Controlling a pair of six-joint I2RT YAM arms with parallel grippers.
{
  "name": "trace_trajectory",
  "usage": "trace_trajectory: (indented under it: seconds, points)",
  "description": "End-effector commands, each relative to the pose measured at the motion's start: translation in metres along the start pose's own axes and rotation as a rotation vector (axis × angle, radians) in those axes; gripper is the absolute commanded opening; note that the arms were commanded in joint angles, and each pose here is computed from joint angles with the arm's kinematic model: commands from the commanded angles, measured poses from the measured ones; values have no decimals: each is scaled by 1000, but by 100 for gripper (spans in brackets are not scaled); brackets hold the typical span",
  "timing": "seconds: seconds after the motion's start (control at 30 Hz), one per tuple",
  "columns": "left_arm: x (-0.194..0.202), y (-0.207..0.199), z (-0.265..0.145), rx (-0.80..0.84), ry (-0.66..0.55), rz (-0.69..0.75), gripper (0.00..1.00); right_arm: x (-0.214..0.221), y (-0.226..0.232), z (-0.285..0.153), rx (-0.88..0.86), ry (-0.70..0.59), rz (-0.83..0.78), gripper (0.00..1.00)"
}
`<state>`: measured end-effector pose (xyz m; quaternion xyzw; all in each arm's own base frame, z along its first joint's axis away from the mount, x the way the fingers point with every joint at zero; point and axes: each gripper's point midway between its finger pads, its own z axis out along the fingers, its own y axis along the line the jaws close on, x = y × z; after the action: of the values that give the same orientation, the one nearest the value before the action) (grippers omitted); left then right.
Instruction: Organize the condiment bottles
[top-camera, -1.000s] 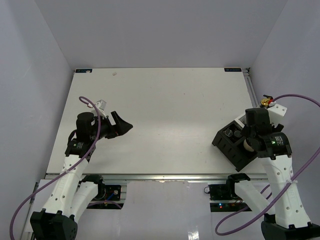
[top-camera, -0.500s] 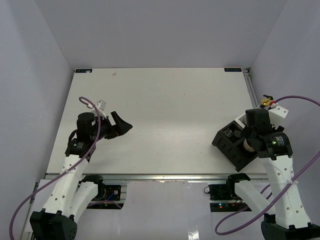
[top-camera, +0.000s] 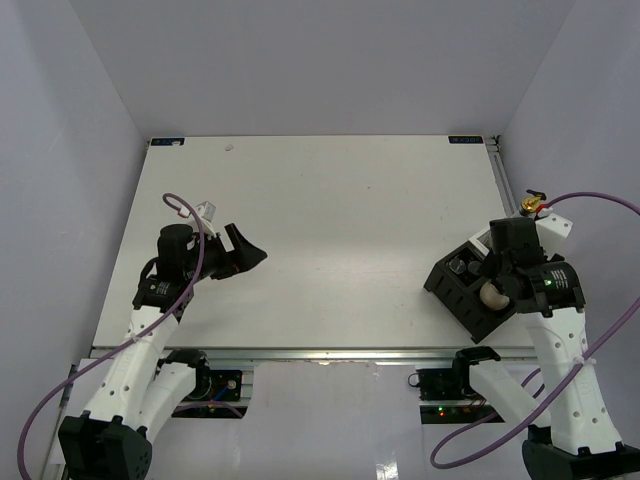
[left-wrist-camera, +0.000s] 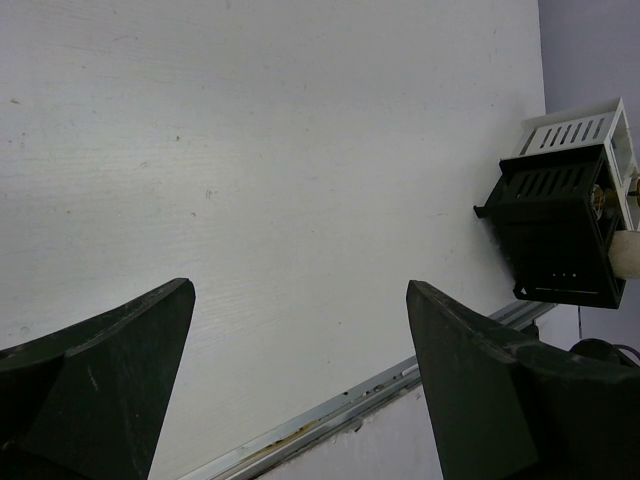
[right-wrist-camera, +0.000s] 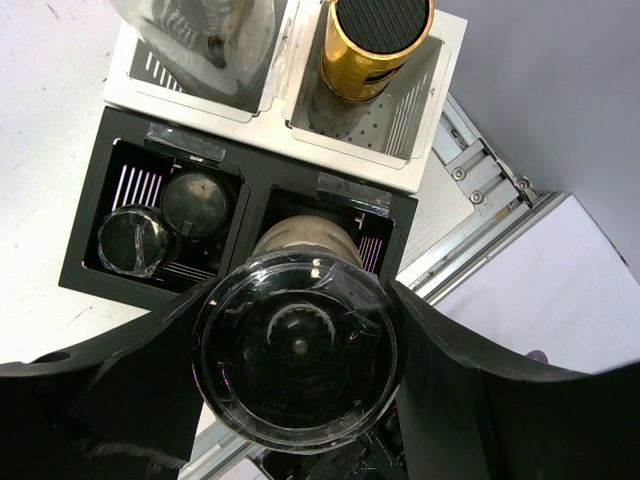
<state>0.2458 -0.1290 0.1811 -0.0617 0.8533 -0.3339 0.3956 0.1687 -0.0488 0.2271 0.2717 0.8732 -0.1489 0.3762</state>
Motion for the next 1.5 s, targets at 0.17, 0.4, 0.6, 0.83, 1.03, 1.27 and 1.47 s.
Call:
trace_trajectory:
  seconds: [0.17, 0.4, 0.6, 0.83, 1.03, 1.27, 1.47]
  points:
    - [0, -1, -2, -9, -12, 7, 98, -14, 5, -4, -19, -48, 74, 8]
    - [-1, -4, -4, -8, -18, 14, 98, -2, 6, 12, -10, -57, 62, 11]
    - [-1, -3, -5, -13, -17, 17, 98, 8, 12, 24, -13, -43, 59, 17]
    - [-2, -5, -5, -7, -21, 26, 98, 19, 19, 35, -27, -25, 65, 53]
    - [0, -3, -3, -13, -7, 24, 98, 25, 24, 42, -29, -11, 66, 60]
    - [-1, -2, -2, -17, -10, 24, 98, 29, 27, 48, -24, 5, 50, 71]
    - [0, -1, -2, -23, -8, 18, 98, 22, 30, 45, -36, -5, 40, 82]
